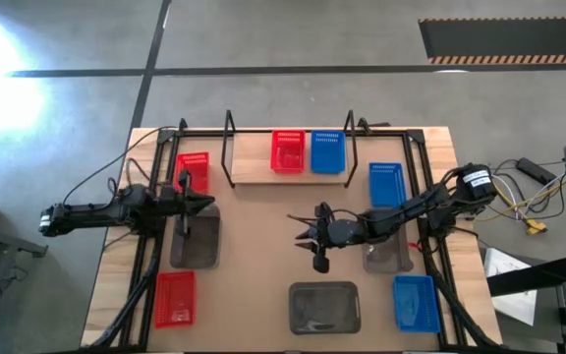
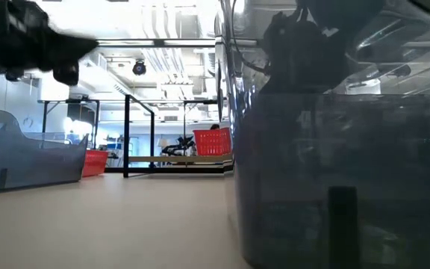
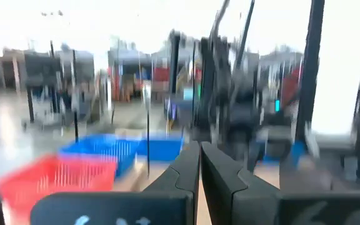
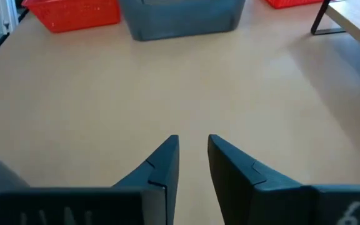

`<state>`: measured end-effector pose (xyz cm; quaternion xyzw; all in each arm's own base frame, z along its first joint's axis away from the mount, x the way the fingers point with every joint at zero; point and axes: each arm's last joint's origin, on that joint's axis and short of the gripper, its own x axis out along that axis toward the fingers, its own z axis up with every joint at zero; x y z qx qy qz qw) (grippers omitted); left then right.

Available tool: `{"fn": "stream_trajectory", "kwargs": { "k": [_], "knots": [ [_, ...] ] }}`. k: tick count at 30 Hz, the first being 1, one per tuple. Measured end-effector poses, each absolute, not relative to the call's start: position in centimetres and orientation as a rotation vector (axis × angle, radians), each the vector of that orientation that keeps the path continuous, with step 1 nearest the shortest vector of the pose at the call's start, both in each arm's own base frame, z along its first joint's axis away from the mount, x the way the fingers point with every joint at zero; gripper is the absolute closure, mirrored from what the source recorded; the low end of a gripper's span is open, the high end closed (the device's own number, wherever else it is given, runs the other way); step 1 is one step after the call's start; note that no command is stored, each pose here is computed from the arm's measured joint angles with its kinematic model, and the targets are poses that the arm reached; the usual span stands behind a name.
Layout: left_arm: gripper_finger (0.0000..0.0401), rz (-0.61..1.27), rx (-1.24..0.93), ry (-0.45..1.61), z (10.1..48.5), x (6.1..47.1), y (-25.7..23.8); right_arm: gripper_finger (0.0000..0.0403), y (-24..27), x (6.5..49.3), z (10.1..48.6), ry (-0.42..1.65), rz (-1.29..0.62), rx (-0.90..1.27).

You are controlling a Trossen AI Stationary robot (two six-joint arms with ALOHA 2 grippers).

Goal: Stack baskets on shelf by color
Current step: Put the top left black bin on the shelf

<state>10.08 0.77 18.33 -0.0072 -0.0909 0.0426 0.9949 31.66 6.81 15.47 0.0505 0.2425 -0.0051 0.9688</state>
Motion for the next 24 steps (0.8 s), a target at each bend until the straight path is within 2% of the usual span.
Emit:
{"fn": "stream_trajectory", "kwargs": {
  "k": [5, 7, 14, 24],
  "knots": [
    [0.0401, 0.064, -0.058, -0.408, 20.4, 9.5, 0.7, 0.0333, 7.0, 31.6, 15.5, 0.491, 0.0, 0.088],
    [0.0401, 0.049, -0.048, -0.413, 20.6, 9.5, 0.7, 0.0333, 7.2, 31.5, 15.4, 0.493, 0.005, 0.08],
    [0.0401, 0.028, -0.034, -0.1, 22.5, 11.6, 0.5, 0.0328, 7.5, 31.4, 15.3, 0.497, 0.015, 0.072],
    [0.0401, -0.021, 0.028, 0.615, 27.3, 14.2, -1.6, 0.0332, 7.4, 31.3, 15.1, 0.499, -0.006, 0.035]
  ]
}}
